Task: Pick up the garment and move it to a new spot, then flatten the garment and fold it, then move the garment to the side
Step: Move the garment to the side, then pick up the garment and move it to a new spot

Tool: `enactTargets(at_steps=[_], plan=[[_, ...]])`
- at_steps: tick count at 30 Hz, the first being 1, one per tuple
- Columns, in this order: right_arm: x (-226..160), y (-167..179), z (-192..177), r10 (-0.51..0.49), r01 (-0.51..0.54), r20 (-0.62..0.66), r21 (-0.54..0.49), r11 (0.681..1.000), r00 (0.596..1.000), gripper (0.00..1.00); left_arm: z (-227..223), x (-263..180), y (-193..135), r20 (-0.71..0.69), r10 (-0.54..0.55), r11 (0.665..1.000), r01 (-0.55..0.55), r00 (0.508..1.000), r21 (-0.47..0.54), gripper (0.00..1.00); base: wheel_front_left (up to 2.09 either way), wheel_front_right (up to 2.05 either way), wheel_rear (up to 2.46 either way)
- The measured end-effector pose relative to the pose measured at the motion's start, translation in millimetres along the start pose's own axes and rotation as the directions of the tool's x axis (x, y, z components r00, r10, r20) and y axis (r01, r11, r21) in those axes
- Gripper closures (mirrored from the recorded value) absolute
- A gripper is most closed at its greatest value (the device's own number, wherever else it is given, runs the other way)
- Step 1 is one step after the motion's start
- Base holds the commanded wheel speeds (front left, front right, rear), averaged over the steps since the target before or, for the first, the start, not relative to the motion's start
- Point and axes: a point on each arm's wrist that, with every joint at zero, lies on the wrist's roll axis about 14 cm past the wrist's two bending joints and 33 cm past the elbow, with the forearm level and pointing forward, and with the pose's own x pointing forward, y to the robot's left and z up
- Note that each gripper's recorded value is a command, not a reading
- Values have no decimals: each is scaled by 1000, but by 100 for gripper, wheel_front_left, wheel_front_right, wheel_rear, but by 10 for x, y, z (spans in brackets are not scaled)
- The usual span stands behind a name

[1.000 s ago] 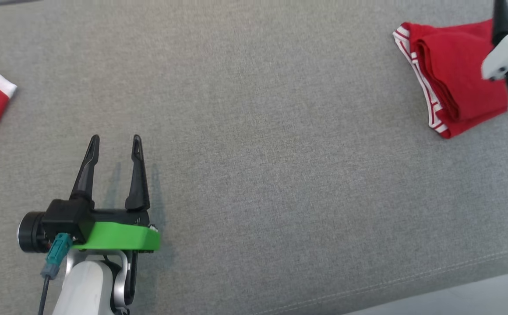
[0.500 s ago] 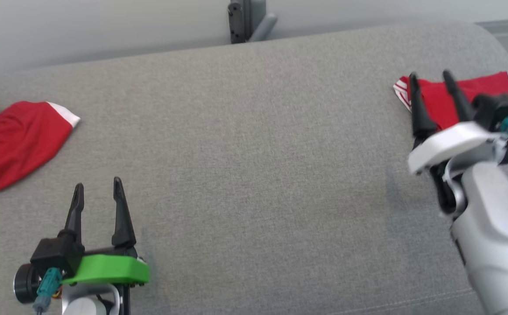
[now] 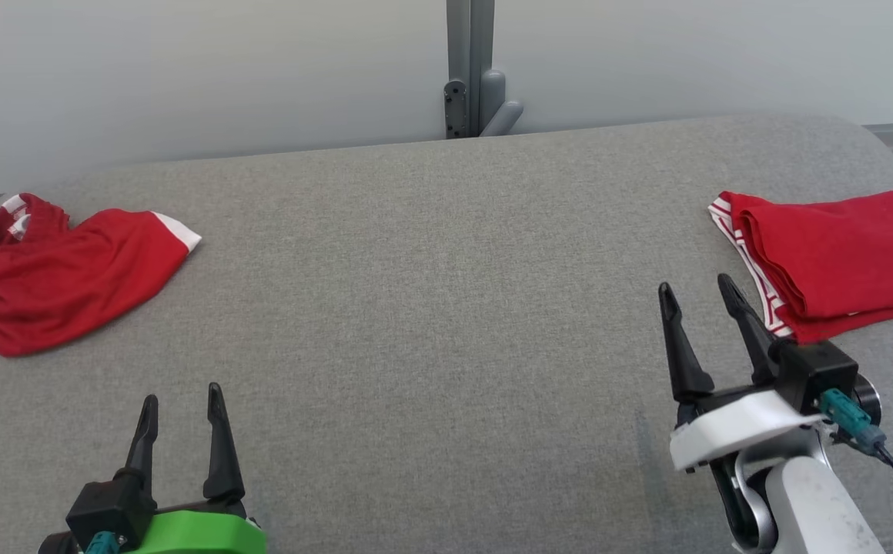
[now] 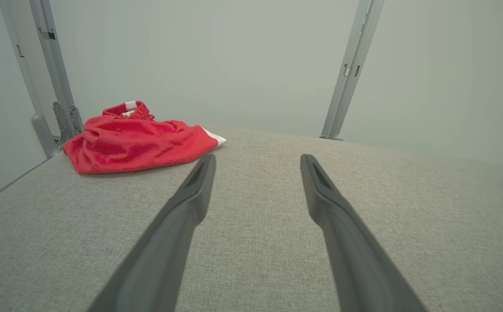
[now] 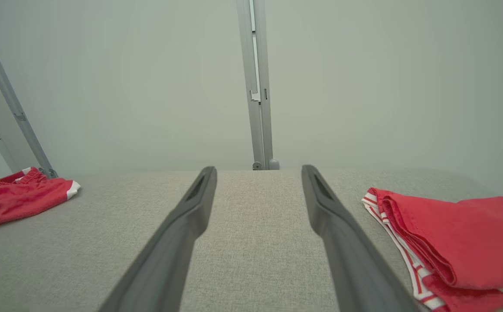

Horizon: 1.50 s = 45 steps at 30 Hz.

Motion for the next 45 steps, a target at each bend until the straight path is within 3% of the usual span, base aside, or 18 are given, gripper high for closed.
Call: enactTargets(at_steps=[9,32,45], plan=[[-270,105,-122,10,-9,-51,18,1000,999,0,19,-24,-13,6,-9,1000,9,1000,1,0,0,0,0],[-292,101,-156,8,-6,-67,27,1000,998,0,-5,-13,-91,-1,-30,1000,30,1000,-1,0,0,0,0],[-40,724,-260,196,-191,-73,72,979,978,0,176,-343,480,51,156,988,-156,987,11,0,0,0,0]])
